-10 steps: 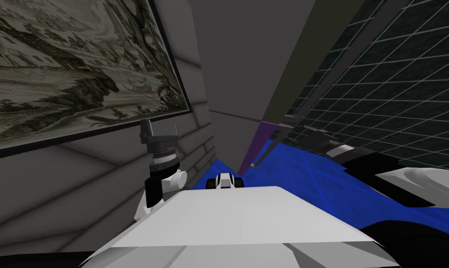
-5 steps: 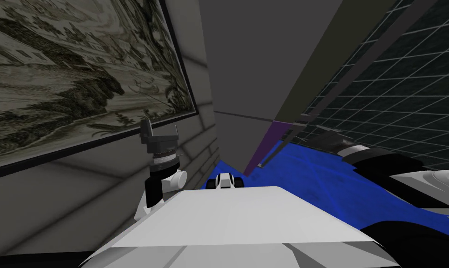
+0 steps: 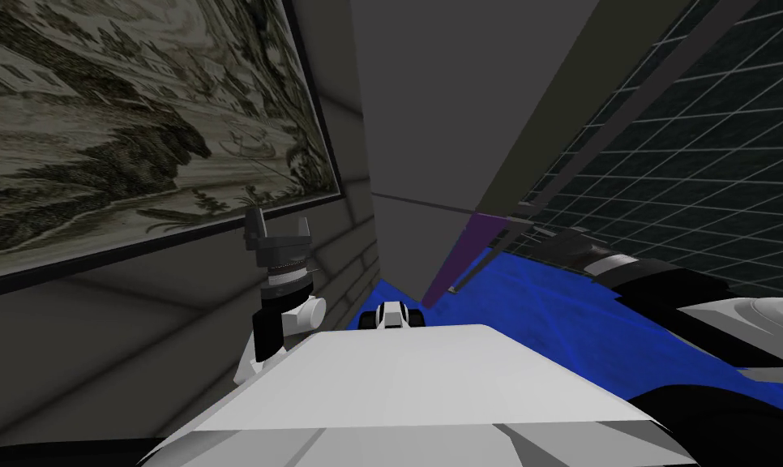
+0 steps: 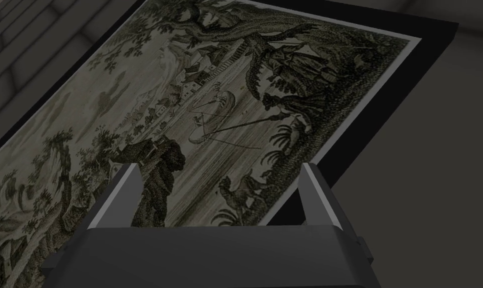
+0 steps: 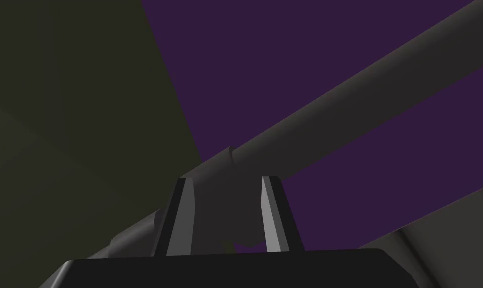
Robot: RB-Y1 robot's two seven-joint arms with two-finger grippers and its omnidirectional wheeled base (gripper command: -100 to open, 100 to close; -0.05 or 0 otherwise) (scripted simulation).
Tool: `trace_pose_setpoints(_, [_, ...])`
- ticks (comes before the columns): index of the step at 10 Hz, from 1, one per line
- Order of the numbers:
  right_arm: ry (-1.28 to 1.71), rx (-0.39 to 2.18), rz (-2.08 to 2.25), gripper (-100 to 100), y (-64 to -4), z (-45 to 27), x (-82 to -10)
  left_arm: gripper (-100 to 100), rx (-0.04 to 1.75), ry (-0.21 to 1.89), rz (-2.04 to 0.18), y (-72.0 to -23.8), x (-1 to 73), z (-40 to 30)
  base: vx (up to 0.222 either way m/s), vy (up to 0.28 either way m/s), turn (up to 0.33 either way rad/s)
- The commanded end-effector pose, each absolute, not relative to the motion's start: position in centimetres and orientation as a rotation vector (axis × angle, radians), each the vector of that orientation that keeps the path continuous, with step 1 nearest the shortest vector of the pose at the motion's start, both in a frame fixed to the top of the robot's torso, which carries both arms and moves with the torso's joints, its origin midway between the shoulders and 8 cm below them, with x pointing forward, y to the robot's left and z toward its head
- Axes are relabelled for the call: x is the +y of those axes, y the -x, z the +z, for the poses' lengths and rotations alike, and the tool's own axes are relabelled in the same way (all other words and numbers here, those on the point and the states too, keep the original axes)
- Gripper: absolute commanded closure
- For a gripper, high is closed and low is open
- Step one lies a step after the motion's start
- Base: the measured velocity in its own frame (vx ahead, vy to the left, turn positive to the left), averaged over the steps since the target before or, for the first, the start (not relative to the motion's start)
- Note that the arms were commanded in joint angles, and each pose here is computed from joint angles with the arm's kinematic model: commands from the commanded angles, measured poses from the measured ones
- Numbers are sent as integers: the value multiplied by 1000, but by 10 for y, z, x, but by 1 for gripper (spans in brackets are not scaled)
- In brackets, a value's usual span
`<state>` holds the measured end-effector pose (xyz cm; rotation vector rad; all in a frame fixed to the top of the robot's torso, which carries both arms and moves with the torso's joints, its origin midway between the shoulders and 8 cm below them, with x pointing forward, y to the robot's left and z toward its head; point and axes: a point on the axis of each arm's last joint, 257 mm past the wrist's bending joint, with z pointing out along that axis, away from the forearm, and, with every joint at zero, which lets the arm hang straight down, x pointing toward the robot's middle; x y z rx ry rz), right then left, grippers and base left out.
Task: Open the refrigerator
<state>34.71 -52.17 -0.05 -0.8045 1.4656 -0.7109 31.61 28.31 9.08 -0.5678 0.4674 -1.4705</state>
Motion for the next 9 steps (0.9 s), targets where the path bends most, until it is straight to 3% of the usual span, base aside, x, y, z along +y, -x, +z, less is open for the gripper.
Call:
trace_pose_setpoints(1, [846, 1427, -670, 100, -353, 4, -507, 0, 467, 568, -1470, -316, 283, 91, -93, -308, -13])
trace_pose_setpoints(9, [1021, 1259, -467, 100, -356, 15, -434, 0, 468, 568, -1470, -316, 283, 91, -41, -341, -17])
